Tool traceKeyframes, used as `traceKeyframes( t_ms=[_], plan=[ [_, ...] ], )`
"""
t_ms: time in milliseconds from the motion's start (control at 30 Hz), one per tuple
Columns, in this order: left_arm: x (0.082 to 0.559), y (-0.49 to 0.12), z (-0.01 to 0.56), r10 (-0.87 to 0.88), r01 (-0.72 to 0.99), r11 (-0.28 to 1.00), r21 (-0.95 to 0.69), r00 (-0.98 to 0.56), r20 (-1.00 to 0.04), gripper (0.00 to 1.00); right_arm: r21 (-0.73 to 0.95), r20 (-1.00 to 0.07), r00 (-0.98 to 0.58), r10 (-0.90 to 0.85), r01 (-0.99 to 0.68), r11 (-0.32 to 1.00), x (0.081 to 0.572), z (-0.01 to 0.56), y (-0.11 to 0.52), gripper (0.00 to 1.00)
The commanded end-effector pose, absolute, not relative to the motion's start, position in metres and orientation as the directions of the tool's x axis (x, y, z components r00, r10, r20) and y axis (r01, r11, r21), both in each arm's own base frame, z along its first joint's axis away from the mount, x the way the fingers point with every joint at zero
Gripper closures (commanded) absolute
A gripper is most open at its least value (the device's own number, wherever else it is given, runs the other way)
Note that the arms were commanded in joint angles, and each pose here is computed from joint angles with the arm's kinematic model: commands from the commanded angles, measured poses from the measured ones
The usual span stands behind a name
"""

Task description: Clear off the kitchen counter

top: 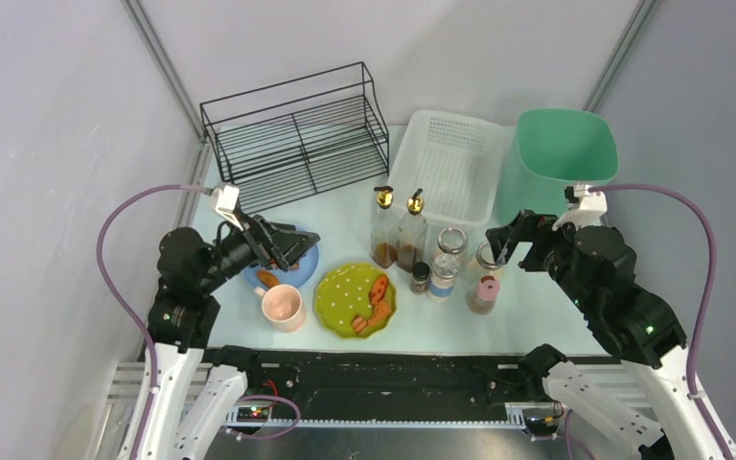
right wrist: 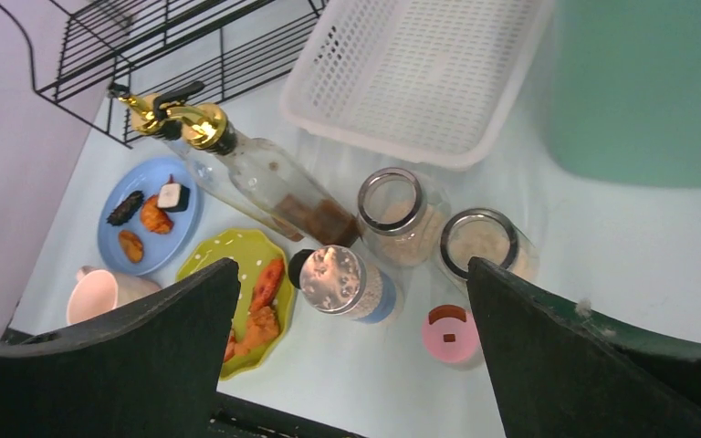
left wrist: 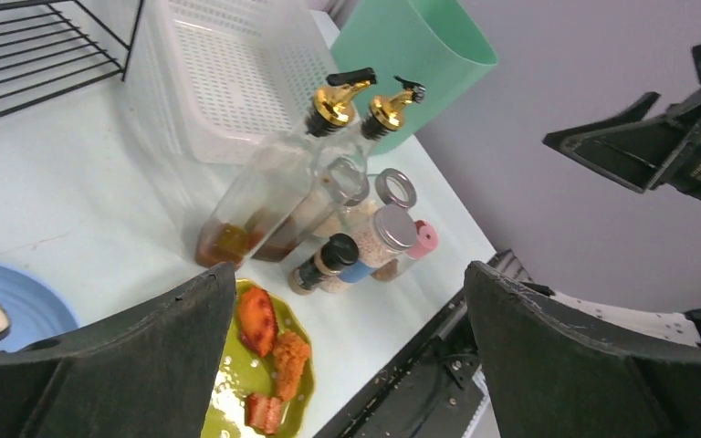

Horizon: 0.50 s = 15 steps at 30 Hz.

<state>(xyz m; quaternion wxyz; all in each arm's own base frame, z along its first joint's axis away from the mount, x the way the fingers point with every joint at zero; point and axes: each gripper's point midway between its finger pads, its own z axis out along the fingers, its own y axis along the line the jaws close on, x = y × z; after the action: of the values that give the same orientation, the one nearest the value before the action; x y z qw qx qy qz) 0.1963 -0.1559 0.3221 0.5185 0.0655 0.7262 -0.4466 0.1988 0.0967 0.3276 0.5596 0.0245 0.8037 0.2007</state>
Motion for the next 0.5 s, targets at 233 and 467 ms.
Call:
traceKeyframes(
  t_ms=[233, 467],
  plan=[
    [0.208, -0.157, 0.325, -0.310, 0.555, 0.701, -0.447, -0.327, -0.893, 0.02, 0.260, -0.914, -0.359, 0.189, -0.159, 0.952, 0.201, 0.322, 0.082, 0.00],
    [0.224, -0.177, 0.307, -0.241, 0.495, 0.778, -0.387, -0.333, -0.912, 0.02, 0.248, -0.905, -0.400, 0.147, -0.213, 0.945, 0.200, 0.314, 0.093, 0.00]
  ],
)
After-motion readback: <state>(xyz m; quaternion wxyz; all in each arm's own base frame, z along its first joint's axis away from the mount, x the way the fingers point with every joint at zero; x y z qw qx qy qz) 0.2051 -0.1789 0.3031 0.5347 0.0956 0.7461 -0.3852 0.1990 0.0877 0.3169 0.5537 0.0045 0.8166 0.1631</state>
